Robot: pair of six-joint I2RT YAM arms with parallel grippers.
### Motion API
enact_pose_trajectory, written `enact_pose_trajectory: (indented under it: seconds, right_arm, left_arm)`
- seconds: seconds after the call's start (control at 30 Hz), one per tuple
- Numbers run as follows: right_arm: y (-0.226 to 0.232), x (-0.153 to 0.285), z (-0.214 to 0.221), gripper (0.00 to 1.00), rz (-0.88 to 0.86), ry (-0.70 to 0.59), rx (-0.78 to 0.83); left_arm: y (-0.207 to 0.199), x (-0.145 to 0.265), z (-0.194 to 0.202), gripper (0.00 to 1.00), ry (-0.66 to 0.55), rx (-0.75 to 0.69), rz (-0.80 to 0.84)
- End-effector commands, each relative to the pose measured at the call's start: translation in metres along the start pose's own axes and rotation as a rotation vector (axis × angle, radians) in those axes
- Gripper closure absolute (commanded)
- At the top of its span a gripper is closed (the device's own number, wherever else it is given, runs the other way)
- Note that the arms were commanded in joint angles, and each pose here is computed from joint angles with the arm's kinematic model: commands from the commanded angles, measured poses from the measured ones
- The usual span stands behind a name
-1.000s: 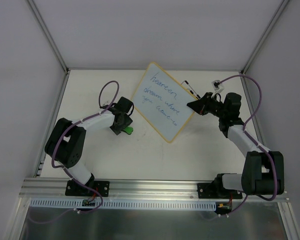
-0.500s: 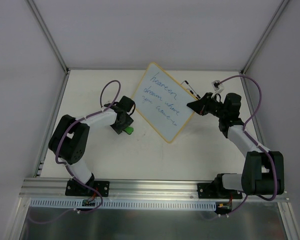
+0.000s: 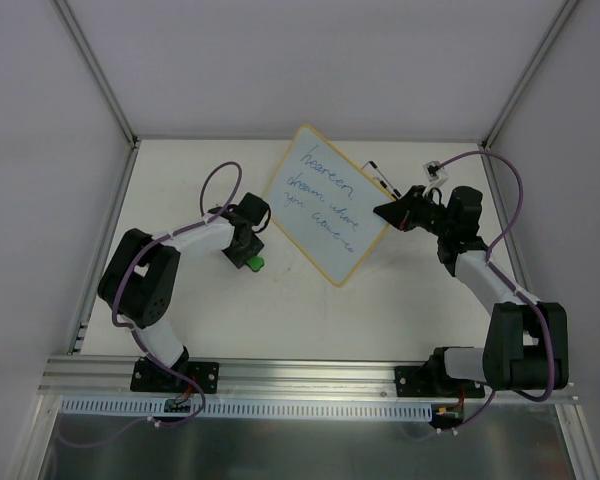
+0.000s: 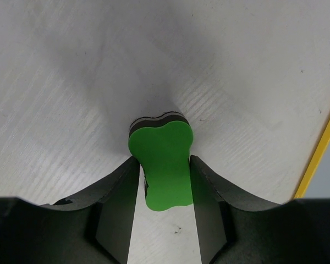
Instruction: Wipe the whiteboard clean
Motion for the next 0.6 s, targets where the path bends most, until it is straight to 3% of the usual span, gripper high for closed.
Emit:
enact_pose_trajectory:
  seconds: [0.0,0.2,0.37,0.57]
  right_arm:
    - [0.002,-0.001,0.000,1.00,-0.024,-0.014,0.102]
    - [0.002,-0.001,0.000,1.00,-0.025,-0.013,0.101]
    - [0.003,-0.001,0.000,1.00,-0.028,-0.013,0.100]
    - [0.005,-0.001,0.001,1.00,-0.038,-0.009,0.100]
  left_arm:
    - [0.001,0.001,0.002,0.59,0.002,-0.025,-0.024]
    - [0.000,0.007,0.000,0.74,-0.002,-0.049,-0.007]
    - [-0.014,0.033,-0.018,1.00,-0.085,-0.161,0.093]
    - [-0.049,0.072,-0.048,1.00,-0.242,-0.421,0.320]
Point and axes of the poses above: each gripper's point midway between its finger pads, its own x axis back along the fingers, its own y axis along the line the jaws close on, z = x × y, the point moved 10 cm from there along x, back along the fingers, and after that the axes turned 11 degrees about x, right-handed, at the moved point
